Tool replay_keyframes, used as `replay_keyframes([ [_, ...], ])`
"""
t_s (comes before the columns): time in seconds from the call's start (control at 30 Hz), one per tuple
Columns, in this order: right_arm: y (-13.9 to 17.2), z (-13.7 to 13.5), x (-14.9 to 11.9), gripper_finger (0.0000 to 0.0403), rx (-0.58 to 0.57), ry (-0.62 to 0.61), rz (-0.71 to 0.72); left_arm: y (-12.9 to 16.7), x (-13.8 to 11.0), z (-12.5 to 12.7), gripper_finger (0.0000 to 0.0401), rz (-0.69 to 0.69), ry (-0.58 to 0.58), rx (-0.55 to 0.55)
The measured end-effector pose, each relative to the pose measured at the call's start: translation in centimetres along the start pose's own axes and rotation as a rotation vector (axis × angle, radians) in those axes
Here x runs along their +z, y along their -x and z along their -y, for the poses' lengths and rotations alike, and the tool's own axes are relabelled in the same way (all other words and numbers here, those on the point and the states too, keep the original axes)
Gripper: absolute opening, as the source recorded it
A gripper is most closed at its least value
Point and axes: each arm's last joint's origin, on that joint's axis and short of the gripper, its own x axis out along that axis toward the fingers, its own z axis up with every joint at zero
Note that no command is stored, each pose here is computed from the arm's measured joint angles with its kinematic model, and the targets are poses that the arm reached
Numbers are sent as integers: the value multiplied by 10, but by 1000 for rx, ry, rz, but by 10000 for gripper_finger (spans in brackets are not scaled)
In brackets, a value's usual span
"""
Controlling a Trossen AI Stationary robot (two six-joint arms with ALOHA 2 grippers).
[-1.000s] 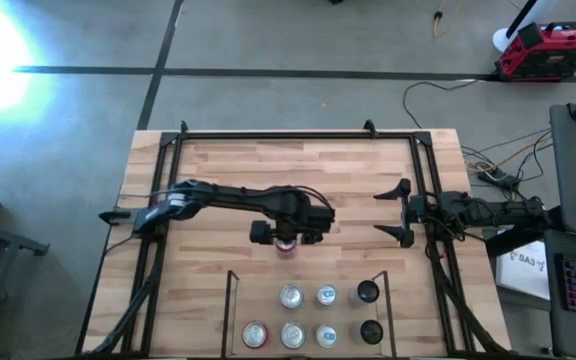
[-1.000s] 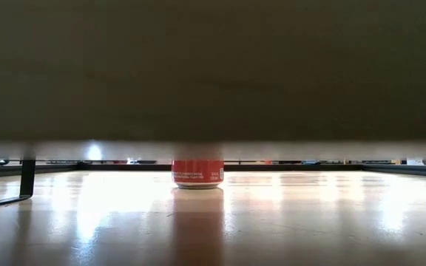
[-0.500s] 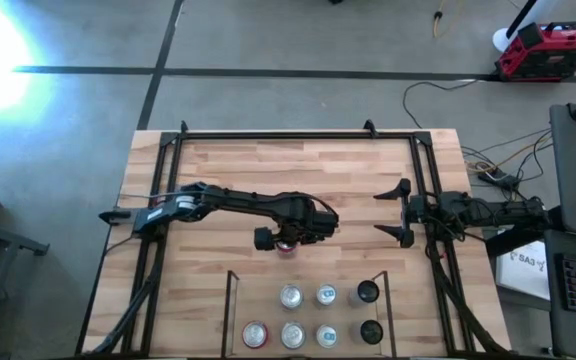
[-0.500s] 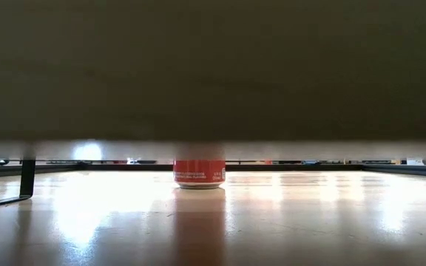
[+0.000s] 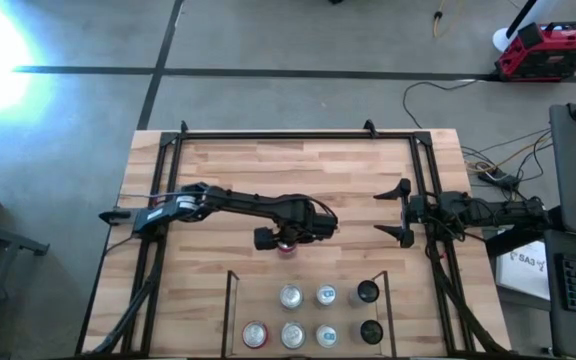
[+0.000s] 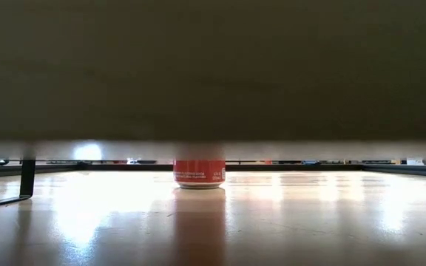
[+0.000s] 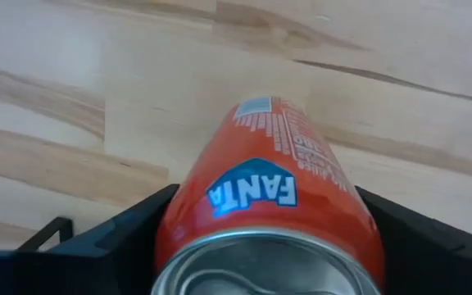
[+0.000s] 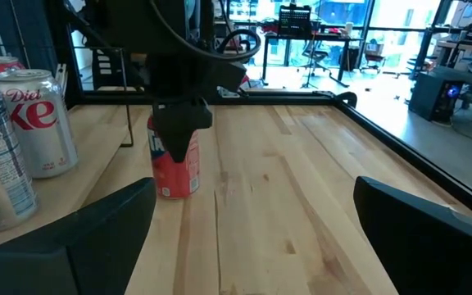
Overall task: Place canned beverage on shelf
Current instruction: Put the red soda can on the shelf aligned with the other red soda can
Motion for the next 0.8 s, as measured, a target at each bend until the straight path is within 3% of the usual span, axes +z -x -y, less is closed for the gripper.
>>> replay_keyframes([
  [0.1,0,0,0,400,0,0,-1,0,-3,-1,289,1,-31,-3],
  [0.27,0,0,0,400,0,0,0,8,-8,-2,289,-37,-112,-7],
  [0.4,0,0,0,400,0,0,0,31,-9,-7,289,-48,-124,-13],
  [0.57,0,0,0,400,0,0,-1,68,-14,-17,289,-68,-109,-109],
  [0.8,0,0,0,400,0,0,1,84,-42,-42,289,-83,-15,-117],
])
